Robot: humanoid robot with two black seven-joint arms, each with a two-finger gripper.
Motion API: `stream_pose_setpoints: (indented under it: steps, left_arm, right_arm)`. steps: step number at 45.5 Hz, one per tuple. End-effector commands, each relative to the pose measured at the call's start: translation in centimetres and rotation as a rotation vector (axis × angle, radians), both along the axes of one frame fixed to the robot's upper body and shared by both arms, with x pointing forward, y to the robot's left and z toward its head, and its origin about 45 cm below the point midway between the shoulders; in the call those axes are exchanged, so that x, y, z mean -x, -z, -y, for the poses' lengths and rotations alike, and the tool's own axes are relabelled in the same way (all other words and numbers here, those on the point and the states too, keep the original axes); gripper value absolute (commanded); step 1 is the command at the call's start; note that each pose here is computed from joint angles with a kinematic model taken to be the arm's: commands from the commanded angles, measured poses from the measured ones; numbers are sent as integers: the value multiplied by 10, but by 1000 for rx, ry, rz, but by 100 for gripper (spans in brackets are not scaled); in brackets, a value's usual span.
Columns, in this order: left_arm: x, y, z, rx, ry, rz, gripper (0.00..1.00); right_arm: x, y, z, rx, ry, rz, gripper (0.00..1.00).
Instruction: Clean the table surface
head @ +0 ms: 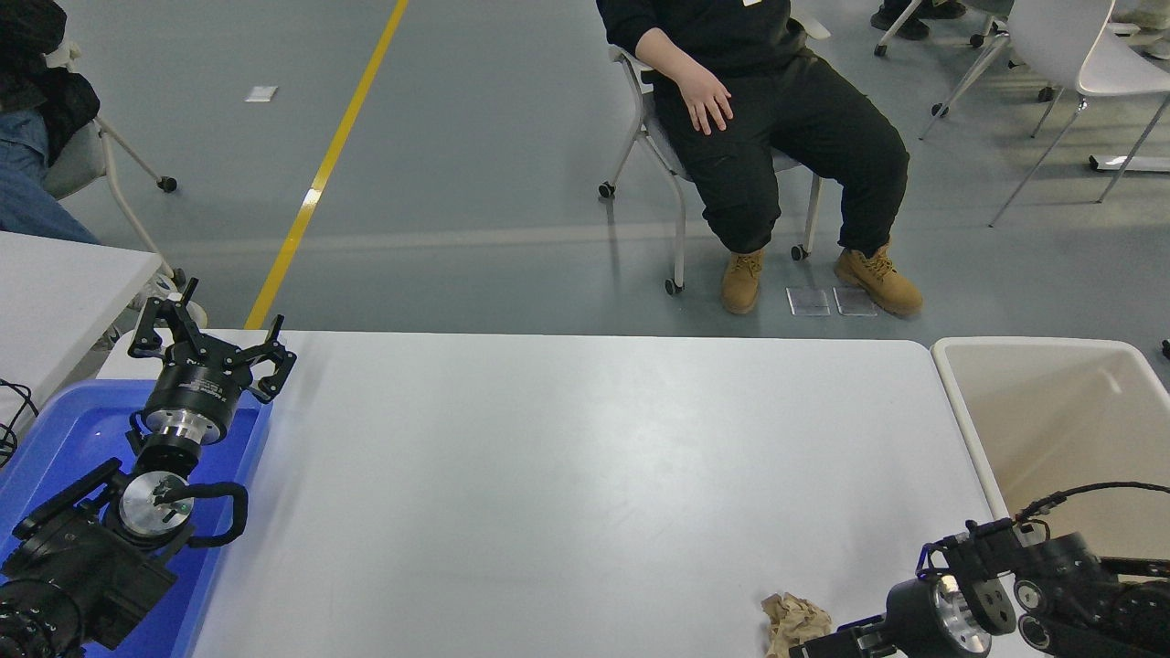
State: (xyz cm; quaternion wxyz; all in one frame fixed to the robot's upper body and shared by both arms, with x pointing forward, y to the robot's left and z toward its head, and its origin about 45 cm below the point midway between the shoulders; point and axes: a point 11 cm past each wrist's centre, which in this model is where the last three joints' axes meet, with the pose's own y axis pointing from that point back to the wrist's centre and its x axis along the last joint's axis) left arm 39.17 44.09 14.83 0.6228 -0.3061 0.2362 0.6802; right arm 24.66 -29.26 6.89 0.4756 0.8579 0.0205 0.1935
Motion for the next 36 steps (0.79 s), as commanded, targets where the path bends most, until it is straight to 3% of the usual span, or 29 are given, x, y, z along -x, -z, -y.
stream_pose_setpoints:
  steps: [1,6,9,20,36]
  left_arm:
    - [0,0,0,0,1,0,100]
    - [0,0,0,0,0,1,100]
    - [0,0,0,0,-1,1,100]
    - [0,0,0,0,0,0,100]
    - [0,0,0,0,0,0,100]
  right_arm:
    - [-11,-2,3,-5,19,47,42]
    - [-15,-5,3,-11,9,54,11]
    - [-17,-7,2,-12,2,58,0]
    - [-42,-29,5,-18,21,118,0]
    - [-134,-143,-11,-286,240,348,0]
